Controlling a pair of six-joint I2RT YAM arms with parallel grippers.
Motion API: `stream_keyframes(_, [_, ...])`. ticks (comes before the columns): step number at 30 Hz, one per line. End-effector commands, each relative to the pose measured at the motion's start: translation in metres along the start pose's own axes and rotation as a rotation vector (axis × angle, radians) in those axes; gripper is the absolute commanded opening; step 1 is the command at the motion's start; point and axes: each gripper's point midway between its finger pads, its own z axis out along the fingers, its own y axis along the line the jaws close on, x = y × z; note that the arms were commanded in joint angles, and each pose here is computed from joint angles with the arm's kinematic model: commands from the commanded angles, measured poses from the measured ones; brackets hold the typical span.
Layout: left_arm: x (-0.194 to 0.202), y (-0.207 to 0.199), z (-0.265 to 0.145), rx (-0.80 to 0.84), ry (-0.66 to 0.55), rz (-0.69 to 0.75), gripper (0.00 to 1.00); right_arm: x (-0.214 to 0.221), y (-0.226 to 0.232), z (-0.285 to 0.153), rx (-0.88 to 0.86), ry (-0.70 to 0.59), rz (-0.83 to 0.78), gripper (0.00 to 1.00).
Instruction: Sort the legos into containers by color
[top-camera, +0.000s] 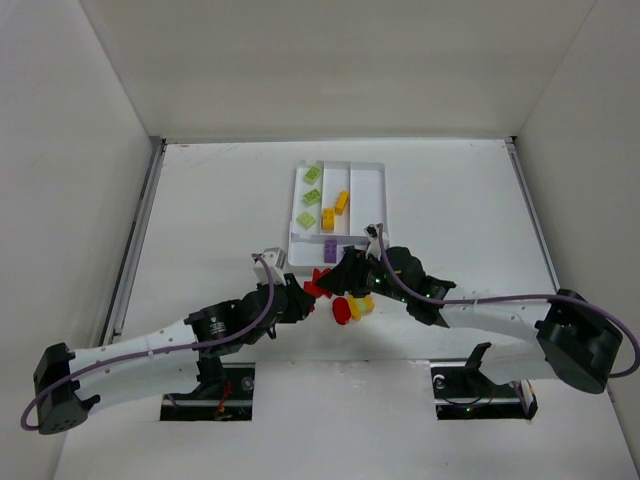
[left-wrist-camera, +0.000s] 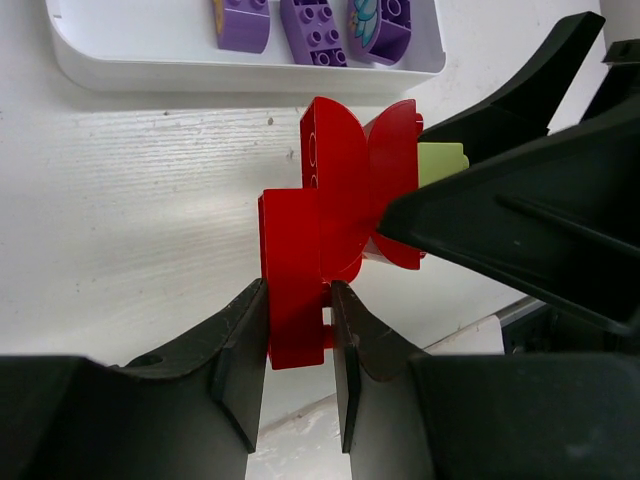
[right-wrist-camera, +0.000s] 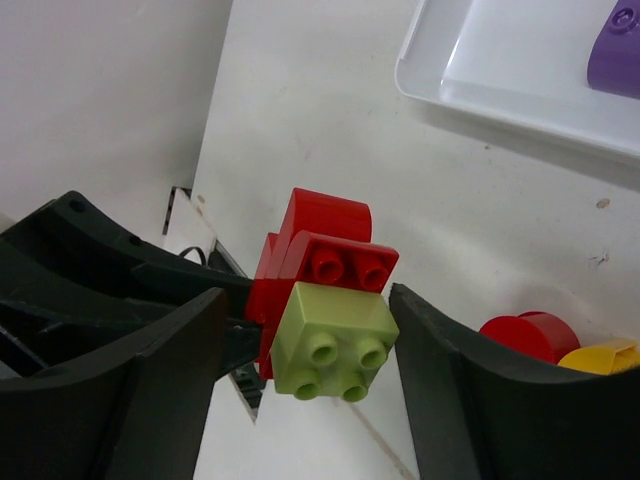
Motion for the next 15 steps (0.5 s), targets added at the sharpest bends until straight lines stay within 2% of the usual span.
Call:
stream_keyframes(1, [-0.0233, -0.0281, -0.0083, 0.08, -0.061, -0.03, 0.2, -0.0098, 0.0171, 0.0021, -0.086, -0.042, 0.02, 0.67])
stream_keyframes(5, [-0.0211, -0.0303, -0.0084, 0.089, -0.058, -0.025, 0.21, -0.0131, 0.0155, 0.005, -0.095, -0.058, 0.037, 0.49])
stream_keyframes(8, [-0.021, -0.0309, -0.0081, 0.094, -0.06, -0.028, 0.25, -0.0137, 0.0141, 0.0055, -0.101, -0.069, 0.044, 0.41])
stream_keyframes(15, [-0.026, -0.0306, -0.0092, 0.119, -0.087, -0.055, 0.55, -0.0192, 0.0114, 0.0026, -0.102, -0.095, 0.054, 0.37])
